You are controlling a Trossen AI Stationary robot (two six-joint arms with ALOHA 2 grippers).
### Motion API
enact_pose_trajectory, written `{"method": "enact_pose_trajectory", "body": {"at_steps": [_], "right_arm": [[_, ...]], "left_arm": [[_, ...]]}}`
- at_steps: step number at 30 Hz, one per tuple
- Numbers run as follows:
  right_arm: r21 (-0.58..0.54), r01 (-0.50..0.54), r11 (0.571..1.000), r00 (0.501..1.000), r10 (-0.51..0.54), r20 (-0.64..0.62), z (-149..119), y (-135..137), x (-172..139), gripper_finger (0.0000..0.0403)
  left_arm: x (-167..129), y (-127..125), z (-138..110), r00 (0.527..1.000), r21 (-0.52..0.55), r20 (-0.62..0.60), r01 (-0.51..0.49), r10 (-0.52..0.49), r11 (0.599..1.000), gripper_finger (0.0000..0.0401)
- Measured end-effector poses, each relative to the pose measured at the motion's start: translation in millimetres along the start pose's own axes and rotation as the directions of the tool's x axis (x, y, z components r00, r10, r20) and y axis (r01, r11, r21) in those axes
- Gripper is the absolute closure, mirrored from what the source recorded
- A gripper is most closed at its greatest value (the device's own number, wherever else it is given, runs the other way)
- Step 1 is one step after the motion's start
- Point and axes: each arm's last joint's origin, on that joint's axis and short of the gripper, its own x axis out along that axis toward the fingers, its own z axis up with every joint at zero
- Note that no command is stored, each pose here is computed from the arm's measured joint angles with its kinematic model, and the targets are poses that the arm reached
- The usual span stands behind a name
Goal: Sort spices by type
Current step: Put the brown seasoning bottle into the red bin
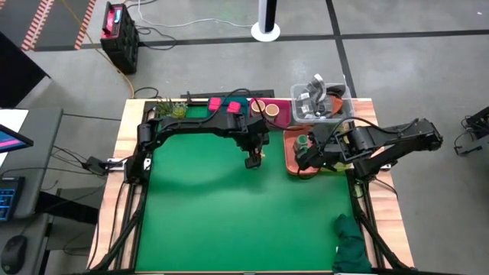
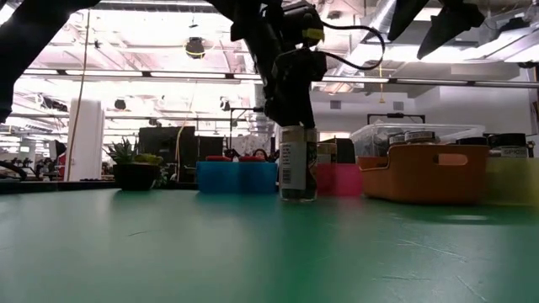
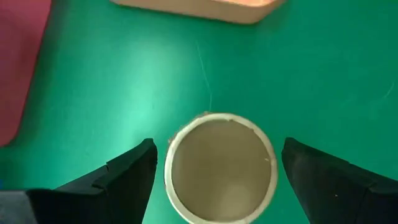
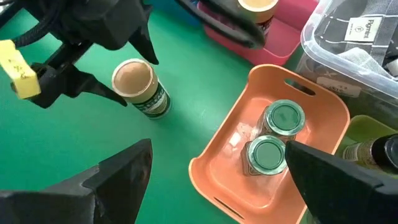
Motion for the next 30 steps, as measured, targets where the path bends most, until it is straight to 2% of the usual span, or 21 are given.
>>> {"method": "enact_pose_trajectory", "body": {"at_steps": [4,10,15,18,20,23,26,30], "right_arm": [[-0.008,-0.007,1.0,1.0,0.007,-0.013,-0.4,0.2,0.0,0.0013],[-0.081,-0.042,0.996,0.998,0.037,-0.058,-3.2,2.0,-1.2,0.0013],[-0.164,-0.088,0.983,0.995,0.078,-0.07,-13.2,7.9,-3.3,0.0013],[-0.174,-0.115,0.978,0.992,0.105,-0.064,-28.6,12.6,12.6,0.0013],[-0.159,-0.153,0.975,0.988,0.146,-0.054,-41.4,17.2,28.3,0.0013],[-0.128,-0.213,0.969,0.977,0.21,-0.036,-57.5,22.2,49.4,0.0013],[-0.121,-0.24,0.963,0.971,0.238,-0.031,-63.2,25.9,58.2,0.0013],[-0.244,-0.26,0.934,0.964,0.266,-0.008,-58.3,29.5,58.6,0.0013]], "left_arm": [[-13.5,2.4,7.8,0.999,0.019,0.004,-0.053,0.053,0.998,0.0071],[-38.1,5.4,16.5,0.998,0.014,-0.004,-0.067,0.067,0.998,0.0071],[-51.9,5.0,9.1,0.993,0.013,-0.101,-0.061,0.062,0.998,0.0071],[-64.2,0.3,5.1,0.994,0.017,-0.092,-0.061,0.063,0.998,0.0071],[-76.4,-5.4,3.4,0.996,0.017,-0.056,-0.065,0.066,0.998,0.0071],[-95.2,-12.2,-1.5,0.992,0.008,0.032,-0.126,0.126,0.992,0.0071],[-115.3,-18.1,-10.6,0.974,-0.001,0.141,-0.176,0.174,0.984,0.0071],[-135.7,-27.4,-31.8,0.952,-0.036,0.254,-0.166,0.17,0.985,0.0071]]}}
